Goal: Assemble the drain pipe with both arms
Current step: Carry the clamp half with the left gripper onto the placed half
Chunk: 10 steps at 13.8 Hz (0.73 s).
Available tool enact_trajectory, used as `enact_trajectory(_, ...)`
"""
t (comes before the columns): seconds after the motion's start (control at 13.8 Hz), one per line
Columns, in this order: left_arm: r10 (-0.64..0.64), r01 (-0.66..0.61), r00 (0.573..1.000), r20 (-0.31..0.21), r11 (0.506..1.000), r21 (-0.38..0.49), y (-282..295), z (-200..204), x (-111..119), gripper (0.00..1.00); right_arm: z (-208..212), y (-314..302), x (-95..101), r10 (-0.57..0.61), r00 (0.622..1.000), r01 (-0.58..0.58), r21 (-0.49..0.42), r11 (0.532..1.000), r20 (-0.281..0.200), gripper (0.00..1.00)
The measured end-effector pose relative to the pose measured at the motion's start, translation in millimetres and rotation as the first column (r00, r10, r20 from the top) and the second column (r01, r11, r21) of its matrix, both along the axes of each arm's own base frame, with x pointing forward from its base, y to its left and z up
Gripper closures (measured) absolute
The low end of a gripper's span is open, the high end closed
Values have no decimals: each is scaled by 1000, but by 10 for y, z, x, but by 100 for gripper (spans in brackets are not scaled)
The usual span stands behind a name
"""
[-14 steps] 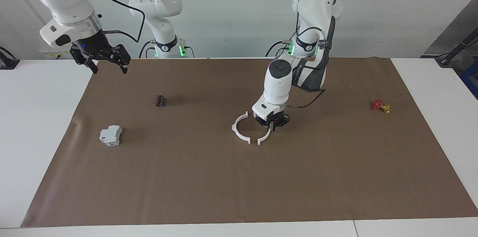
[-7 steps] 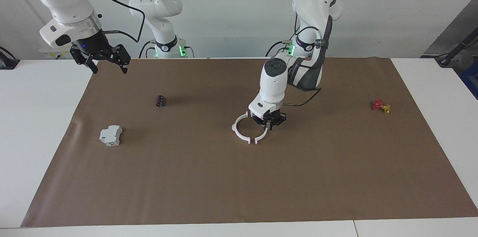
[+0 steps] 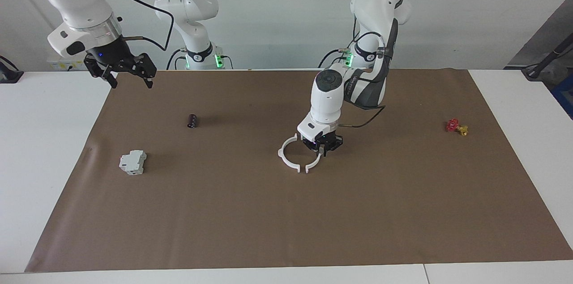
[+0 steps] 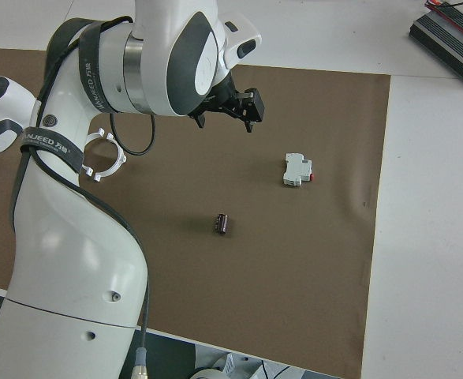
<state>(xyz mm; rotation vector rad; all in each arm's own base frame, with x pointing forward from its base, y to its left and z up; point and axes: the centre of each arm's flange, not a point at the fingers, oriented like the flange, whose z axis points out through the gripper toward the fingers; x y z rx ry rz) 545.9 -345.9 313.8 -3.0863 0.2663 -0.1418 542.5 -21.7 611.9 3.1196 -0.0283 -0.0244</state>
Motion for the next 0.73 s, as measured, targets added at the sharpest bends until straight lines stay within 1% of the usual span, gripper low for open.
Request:
enact_trajectory(0.36, -3, 3, 1000, -7, 1000, 0, -82, -70, -50, 79, 0, 0, 0, 0, 1000, 0, 0, 1000, 0, 0)
enact_trajectory(0.73, 8, -8, 1000, -3, 1000, -5, -157, -74, -92, 79, 0, 0, 0, 0, 1000, 0, 0, 1000, 0, 0)
